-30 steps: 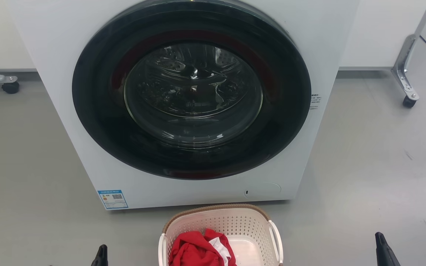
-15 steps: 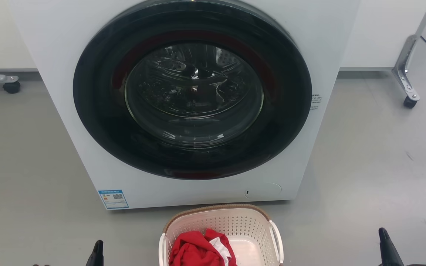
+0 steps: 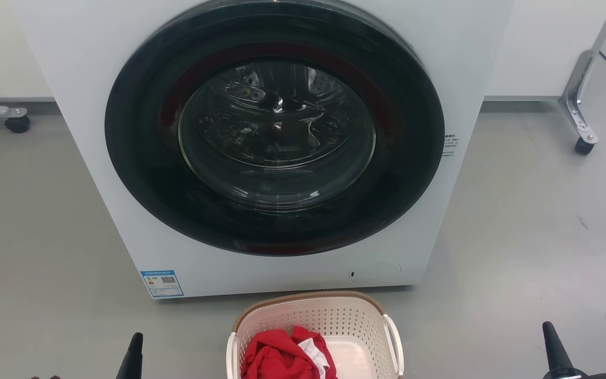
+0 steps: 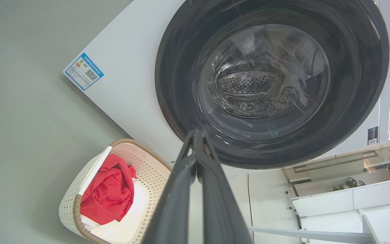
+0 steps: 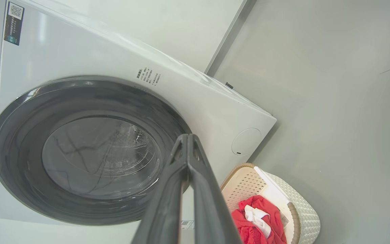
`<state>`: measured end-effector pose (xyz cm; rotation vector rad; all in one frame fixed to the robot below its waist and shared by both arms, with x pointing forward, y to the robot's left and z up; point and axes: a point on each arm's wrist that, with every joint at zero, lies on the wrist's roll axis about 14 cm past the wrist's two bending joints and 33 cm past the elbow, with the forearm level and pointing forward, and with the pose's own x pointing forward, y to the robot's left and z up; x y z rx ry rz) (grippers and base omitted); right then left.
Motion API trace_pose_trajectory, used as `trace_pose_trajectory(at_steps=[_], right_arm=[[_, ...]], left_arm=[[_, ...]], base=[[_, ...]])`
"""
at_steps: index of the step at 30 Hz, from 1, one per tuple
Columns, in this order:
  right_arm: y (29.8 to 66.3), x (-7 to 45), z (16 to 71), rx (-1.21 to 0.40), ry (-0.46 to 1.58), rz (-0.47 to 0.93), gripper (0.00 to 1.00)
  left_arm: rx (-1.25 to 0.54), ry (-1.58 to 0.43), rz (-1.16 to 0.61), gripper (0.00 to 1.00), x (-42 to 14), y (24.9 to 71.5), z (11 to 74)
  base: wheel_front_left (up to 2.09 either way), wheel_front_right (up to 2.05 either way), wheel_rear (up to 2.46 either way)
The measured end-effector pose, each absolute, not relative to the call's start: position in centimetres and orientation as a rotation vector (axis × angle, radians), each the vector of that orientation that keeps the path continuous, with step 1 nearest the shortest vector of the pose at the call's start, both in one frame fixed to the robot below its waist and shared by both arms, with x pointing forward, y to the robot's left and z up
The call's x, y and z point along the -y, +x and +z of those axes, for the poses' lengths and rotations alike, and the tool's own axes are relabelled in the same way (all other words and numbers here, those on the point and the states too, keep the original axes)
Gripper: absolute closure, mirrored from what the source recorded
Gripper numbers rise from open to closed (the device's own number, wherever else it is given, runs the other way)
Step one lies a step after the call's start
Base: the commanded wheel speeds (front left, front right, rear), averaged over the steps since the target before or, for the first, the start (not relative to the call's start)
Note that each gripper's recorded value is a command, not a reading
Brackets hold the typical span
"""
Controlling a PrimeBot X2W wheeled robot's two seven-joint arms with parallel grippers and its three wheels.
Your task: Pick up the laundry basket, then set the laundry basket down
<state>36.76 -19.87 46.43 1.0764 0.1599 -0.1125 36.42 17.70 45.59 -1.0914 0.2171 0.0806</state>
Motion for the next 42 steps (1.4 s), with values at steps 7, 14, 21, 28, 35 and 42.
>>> trace_pose_trajectory(at_steps=[7,14,21,28,35,42], right_arm=[[36.8,20.0,46.4,-0.155,1.187,-0.12,1.0],[37.2,20.1,46.9,-0.131,1.293,-0.111,1.0],[37.6,20.3,47.3,-0.102,1.404,-0.106,1.0],[37.7,20.5,47.5,-0.079,1.508,-0.1,1.0],[38.1,20.5,48.2,-0.05,1.572,-0.082,1.0],[38.1,20.5,48.2,-0.05,1.572,-0.082,1.0]], left_arm=[[-0.205,-1.197,0.09,1.0,-18.0,36.5,45.7],[-0.182,-1.298,0.083,1.0,-18.3,36.9,46.2],[-0.142,-1.403,0.067,1.0,-18.6,37.4,47.0],[-0.111,-1.504,0.065,1.0,-19.0,37.5,47.4],[-0.087,-1.571,0.056,1.0,-19.2,37.9,47.9],[-0.087,-1.572,0.056,1.0,-19.1,37.9,47.9]], base=[[0.0,0.0,0.0],[0.0,0.0,0.0],[0.0,0.0,0.0],[0.0,0.0,0.0],[0.0,0.0,0.0],[0.0,0.0,0.0]])
